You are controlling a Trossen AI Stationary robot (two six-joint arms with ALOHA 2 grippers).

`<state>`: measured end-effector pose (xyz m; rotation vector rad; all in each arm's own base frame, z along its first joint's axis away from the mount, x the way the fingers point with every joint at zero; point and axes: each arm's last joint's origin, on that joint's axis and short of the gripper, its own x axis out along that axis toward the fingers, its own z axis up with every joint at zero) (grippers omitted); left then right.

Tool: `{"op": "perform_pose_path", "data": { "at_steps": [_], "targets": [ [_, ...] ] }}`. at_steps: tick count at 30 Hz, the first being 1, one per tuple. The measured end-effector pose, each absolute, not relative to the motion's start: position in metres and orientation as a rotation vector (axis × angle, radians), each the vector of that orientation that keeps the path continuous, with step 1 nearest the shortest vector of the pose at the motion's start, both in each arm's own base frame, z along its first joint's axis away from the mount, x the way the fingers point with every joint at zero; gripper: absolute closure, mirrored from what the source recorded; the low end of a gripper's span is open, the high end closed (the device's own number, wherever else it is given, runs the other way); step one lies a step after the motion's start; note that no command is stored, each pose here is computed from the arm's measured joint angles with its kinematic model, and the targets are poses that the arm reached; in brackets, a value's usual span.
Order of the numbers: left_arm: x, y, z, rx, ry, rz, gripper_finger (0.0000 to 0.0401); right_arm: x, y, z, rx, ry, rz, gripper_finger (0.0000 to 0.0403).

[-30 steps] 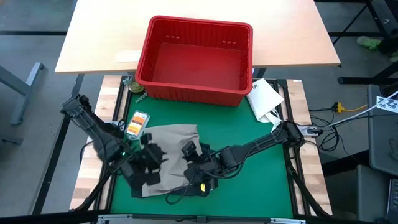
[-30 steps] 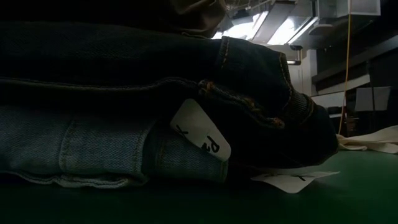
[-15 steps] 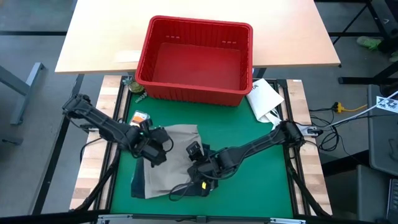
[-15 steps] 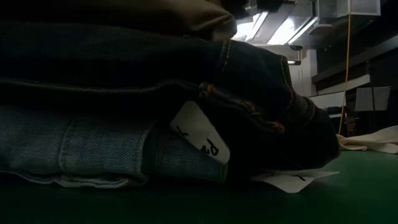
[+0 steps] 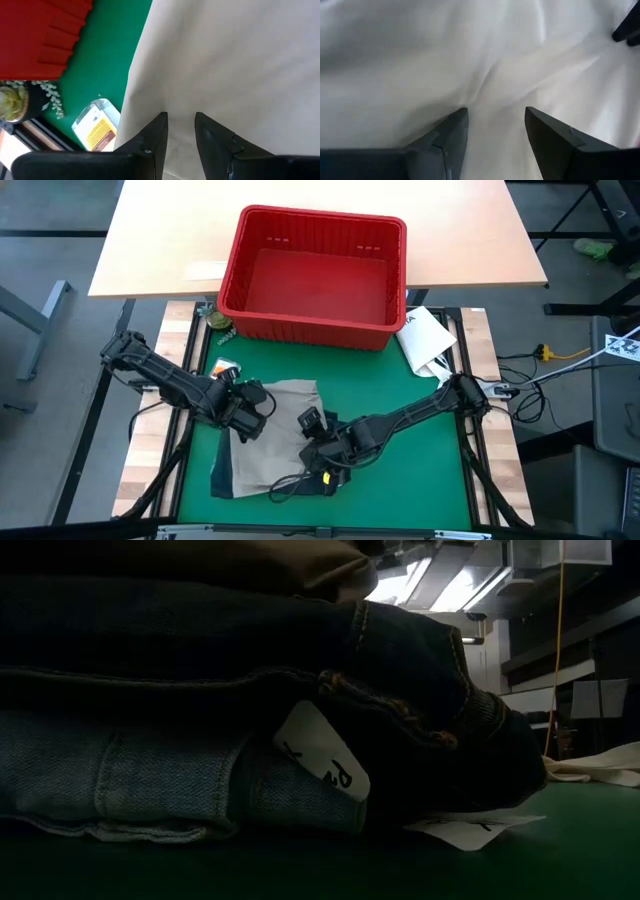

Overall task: Fold Laundry from Bin
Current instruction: Fold the gray short

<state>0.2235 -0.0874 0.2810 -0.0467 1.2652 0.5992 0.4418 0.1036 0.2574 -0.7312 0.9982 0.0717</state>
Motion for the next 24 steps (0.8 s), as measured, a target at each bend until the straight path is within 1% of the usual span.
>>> {"op": "perform_pose_path", "data": {
  "at_steps": [5,11,16,21,24],
  "targets": [
    [0.223,-0.094,0.305,-0.054,1.234,0.563,0.0308,0.443,0.102,0.278,-0.797,0.983,0.037,0.0205],
    [0.221,-0.115,0.325,-0.1,1.166,0.438,0.0308,0.441,0.094,0.297,-0.89,0.994,-0.114,0.0205],
    [0.219,-0.143,0.326,-0.139,1.083,0.294,0.0308,0.445,0.068,0.299,-0.911,1.031,-0.205,0.0205],
    [0.221,-0.17,0.316,-0.184,0.967,0.18,0.0308,0.45,0.03,0.291,-0.828,1.074,-0.211,0.0205],
    [0.219,-0.182,0.301,-0.191,0.919,0.137,0.0308,0.451,0.009,0.282,-0.772,1.107,-0.257,0.0205]
  ]
}}
